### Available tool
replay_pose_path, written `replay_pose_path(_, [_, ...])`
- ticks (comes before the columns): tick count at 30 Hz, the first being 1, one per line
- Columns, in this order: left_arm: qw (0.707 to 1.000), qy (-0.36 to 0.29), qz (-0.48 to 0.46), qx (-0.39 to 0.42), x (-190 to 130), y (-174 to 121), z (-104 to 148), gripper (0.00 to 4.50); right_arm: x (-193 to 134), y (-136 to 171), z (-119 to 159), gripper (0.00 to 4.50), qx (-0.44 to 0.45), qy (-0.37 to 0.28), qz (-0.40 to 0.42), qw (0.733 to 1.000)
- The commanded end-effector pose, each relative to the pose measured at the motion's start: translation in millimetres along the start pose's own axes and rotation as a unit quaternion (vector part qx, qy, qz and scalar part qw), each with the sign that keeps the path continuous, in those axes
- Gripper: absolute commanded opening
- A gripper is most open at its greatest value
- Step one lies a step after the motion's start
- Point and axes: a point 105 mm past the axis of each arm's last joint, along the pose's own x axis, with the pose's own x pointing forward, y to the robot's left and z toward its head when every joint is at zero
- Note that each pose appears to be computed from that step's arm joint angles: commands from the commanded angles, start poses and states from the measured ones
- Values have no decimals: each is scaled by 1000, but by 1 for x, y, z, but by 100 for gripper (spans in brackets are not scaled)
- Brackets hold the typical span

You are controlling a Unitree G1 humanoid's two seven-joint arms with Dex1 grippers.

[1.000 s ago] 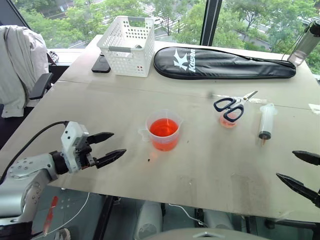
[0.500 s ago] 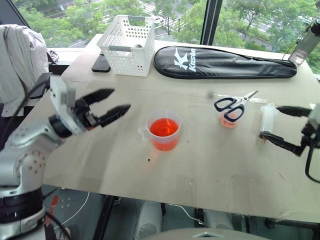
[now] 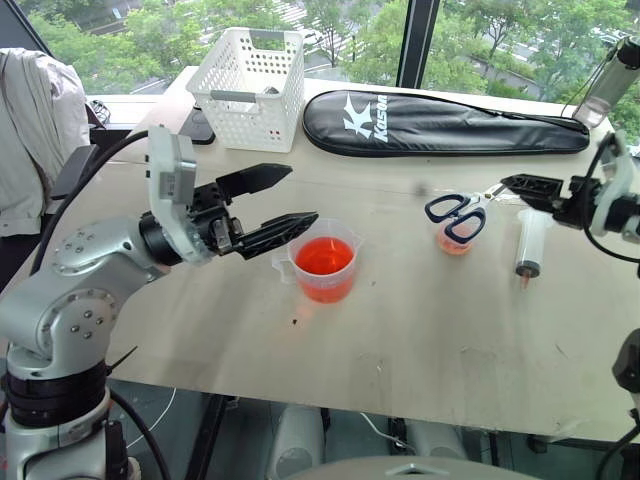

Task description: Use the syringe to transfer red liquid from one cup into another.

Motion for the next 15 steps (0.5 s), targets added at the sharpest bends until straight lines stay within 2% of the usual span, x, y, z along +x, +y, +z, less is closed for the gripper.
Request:
replay_pose_path(1, [999, -23, -28, 20, 3, -13, 14, 446, -3, 2, 6, 450, 40, -26, 0, 999])
replay_pose_path(7, [998, -16, -58, 29, 5, -24, 16, 446, 9, -2, 8, 450, 102, -64, 11, 993])
replay_pose_path(15, [997, -18, -61, 36, 8, -26, 17, 446, 24, -5, 8, 450, 125, -98, 16, 987])
